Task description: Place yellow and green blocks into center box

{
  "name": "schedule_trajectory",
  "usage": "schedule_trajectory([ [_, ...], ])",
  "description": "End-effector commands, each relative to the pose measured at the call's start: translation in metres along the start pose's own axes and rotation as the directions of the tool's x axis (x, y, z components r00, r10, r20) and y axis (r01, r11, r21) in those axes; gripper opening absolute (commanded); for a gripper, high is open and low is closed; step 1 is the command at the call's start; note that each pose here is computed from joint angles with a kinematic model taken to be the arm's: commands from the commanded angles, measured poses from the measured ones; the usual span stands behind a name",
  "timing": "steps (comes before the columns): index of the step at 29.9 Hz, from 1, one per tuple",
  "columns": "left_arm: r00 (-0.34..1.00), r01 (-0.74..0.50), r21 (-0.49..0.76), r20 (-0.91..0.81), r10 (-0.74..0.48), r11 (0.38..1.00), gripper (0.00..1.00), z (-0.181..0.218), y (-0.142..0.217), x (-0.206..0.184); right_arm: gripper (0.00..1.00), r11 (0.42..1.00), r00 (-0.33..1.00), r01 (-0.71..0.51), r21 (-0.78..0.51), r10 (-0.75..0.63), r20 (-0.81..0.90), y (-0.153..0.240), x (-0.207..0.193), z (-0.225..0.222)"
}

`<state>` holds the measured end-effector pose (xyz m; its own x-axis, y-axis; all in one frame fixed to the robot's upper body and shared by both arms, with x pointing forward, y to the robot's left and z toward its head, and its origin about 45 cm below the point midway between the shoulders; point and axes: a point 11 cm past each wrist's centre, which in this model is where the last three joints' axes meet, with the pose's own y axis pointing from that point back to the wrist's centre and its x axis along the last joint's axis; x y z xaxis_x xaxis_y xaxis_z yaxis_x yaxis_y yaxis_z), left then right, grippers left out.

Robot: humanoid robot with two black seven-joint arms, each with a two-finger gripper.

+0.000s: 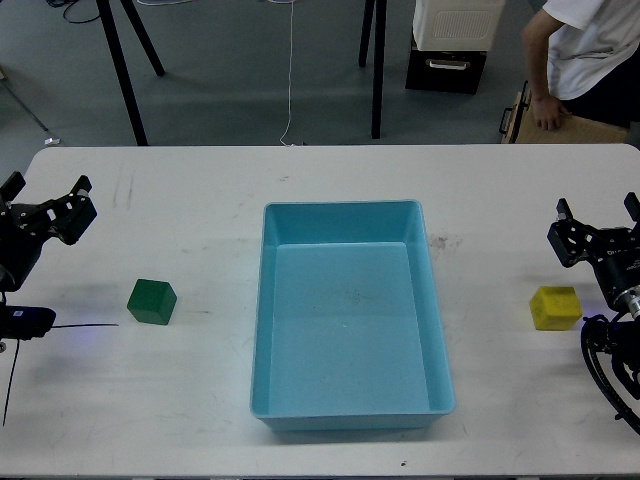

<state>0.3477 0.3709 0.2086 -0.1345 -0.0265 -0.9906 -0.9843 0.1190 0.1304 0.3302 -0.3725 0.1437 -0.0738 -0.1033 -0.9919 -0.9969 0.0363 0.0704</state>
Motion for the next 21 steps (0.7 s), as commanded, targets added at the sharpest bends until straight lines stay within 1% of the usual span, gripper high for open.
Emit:
schedule_trajectory([
  [1,1.0,-0.001,-0.004,0.003,0.001,1.0,1.0,0.001,0.0,0.0,0.99,1.0,1.0,0.001,0.003,-0.001,-0.004,0.001,0.0,-0.002],
  [3,1.0,0.003,-0.011,0.002,-0.003,1.0,1.0,0.001,0.0,-0.001,0.99,1.0,1.0,0.001,0.002,-0.001,-0.007,0.001,0.0,-0.003],
  [6,1.0,0.021,-0.058,-0.001,-0.021,0.998,1.0,0.007,0.0,-0.003,0.99,1.0,1.0,0.001,0.004,-0.001,-0.007,0.001,0.0,-0.003],
  [12,1.0,0.003,-0.081,0.007,-0.003,0.997,1.0,0.012,0.001,0.001,0.99,1.0,1.0,0.0,0.005,0.0,-0.013,0.001,0.0,-0.005],
  [18,0.999,-0.039,-0.094,0.017,0.041,0.995,1.0,0.015,0.001,0.006,0.99,1.0,1.0,0.0,0.001,0.0,-0.014,0.001,0.0,-0.004],
  [21,0.999,-0.036,-0.146,0.018,0.039,0.989,1.0,0.022,0.002,0.006,0.99,1.0,1.0,-0.003,0.002,0.003,-0.014,0.002,0.001,-0.003],
])
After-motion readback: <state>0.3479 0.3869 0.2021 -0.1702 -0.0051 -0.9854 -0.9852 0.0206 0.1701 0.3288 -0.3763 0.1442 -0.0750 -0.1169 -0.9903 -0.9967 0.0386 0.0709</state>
